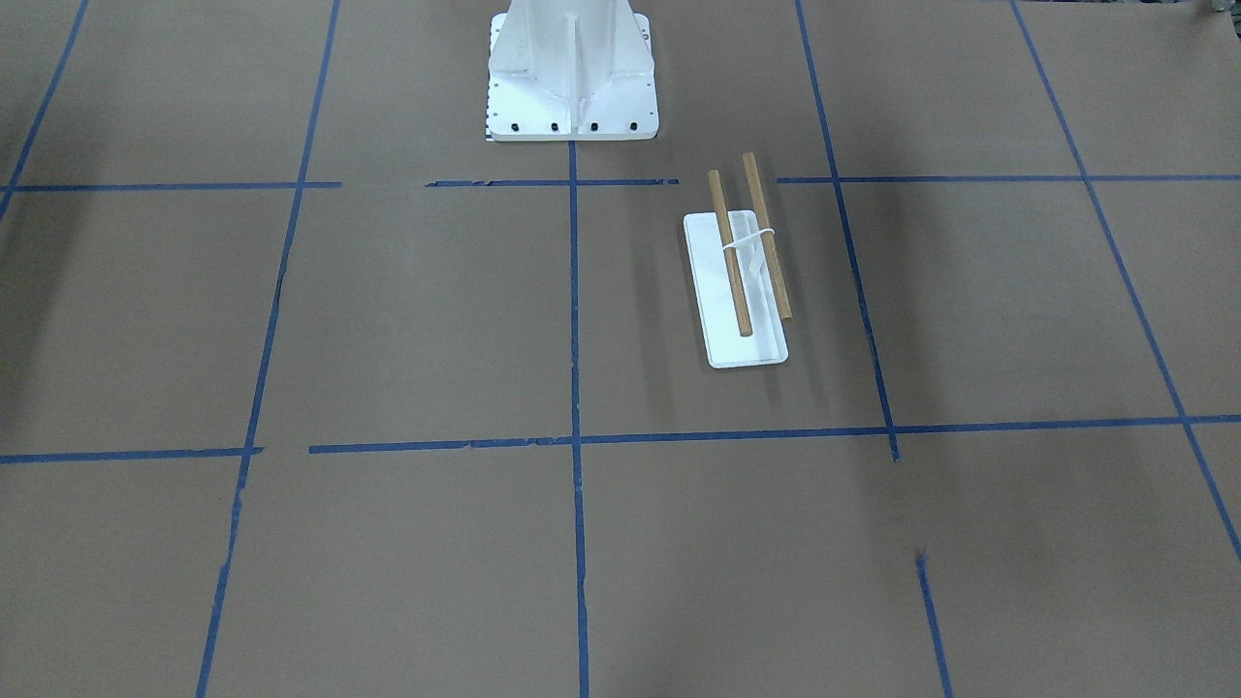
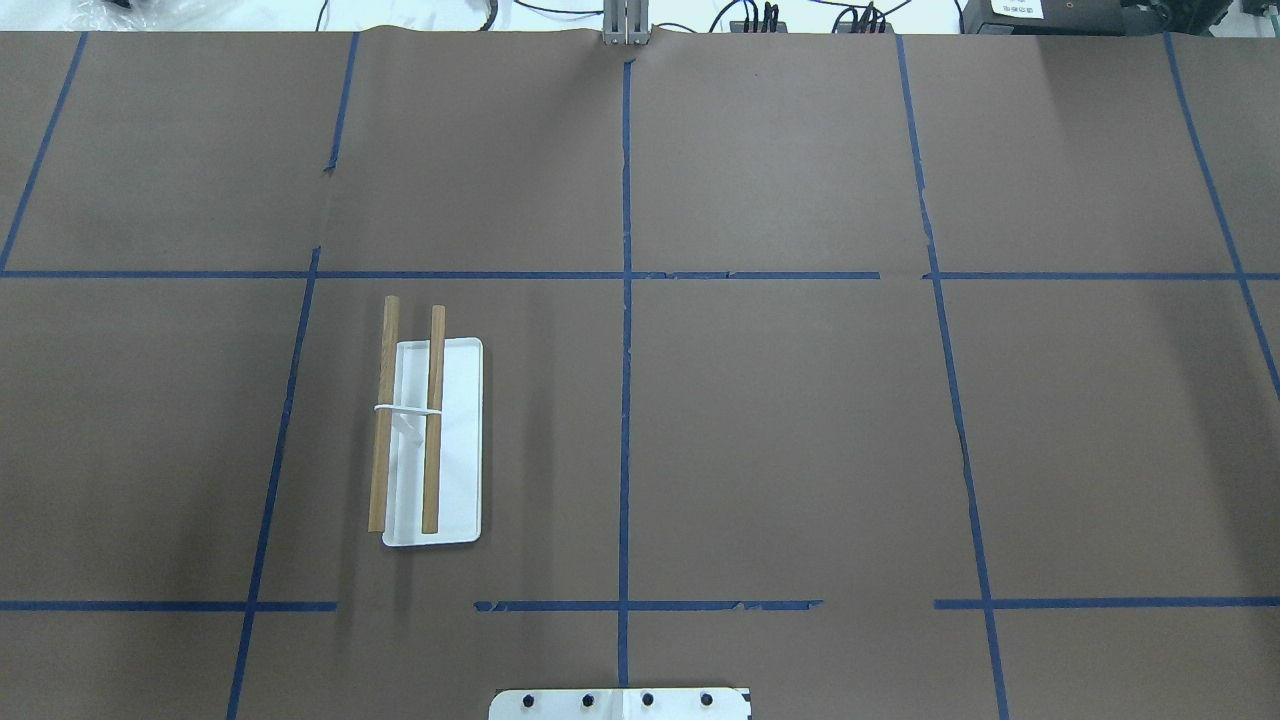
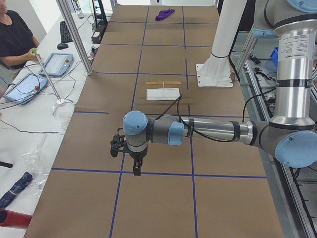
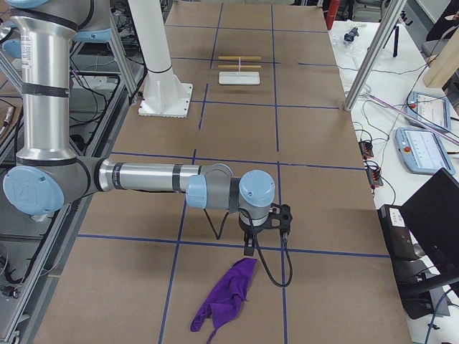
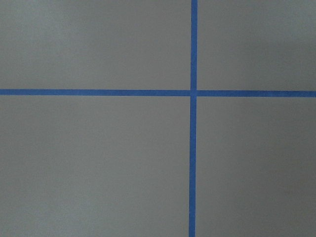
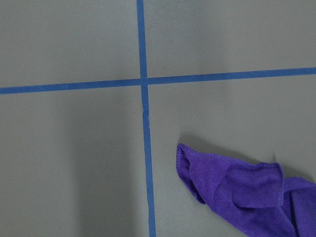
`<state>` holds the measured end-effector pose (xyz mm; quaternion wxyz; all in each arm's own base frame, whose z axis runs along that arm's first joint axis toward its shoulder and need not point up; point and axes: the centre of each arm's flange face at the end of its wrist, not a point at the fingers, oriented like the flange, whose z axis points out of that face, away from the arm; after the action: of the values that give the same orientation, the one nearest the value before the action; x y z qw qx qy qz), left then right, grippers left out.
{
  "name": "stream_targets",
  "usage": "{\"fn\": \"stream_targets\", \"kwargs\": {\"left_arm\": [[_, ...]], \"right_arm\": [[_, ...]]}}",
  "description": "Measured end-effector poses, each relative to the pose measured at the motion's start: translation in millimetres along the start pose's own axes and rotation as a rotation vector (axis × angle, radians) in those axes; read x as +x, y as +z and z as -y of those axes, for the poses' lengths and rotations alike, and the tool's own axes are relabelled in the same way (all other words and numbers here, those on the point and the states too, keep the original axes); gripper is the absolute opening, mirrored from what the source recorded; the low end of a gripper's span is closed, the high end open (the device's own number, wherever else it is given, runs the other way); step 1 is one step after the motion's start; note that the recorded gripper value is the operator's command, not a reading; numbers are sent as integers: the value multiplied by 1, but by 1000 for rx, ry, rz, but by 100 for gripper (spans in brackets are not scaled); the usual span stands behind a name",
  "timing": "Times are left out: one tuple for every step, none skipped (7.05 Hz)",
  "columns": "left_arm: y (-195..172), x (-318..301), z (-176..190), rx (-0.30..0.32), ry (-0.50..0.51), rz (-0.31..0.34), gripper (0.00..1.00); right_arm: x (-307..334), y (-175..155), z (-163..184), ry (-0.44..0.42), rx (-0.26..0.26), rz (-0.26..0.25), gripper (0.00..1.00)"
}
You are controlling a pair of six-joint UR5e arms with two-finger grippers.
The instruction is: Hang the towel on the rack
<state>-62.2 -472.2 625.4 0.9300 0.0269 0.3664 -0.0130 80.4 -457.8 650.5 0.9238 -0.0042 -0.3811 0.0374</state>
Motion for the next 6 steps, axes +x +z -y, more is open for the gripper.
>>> {"fn": "stream_targets", "kwargs": {"left_arm": [[0,0,0,1,1,0,100],[-1,1,1,3,2,0,100],[-4,4,1,8,7,-1,100],[-7,7,2,14,13,-1,100],[-9,9,2,18,16,-1,100],[-10,11,2,21,20,-2,100]], "right_arm": [[-2,-2,1,-3,4,1,100],[-6,-6,4,-12,13,2,100],[-11,-10,7,-20,22,4,100],[-15,-14,9,-17,28,9,100],[-17,-16,11,8,31,19,100],[-14,-12,12,29,34,28,100]]}}
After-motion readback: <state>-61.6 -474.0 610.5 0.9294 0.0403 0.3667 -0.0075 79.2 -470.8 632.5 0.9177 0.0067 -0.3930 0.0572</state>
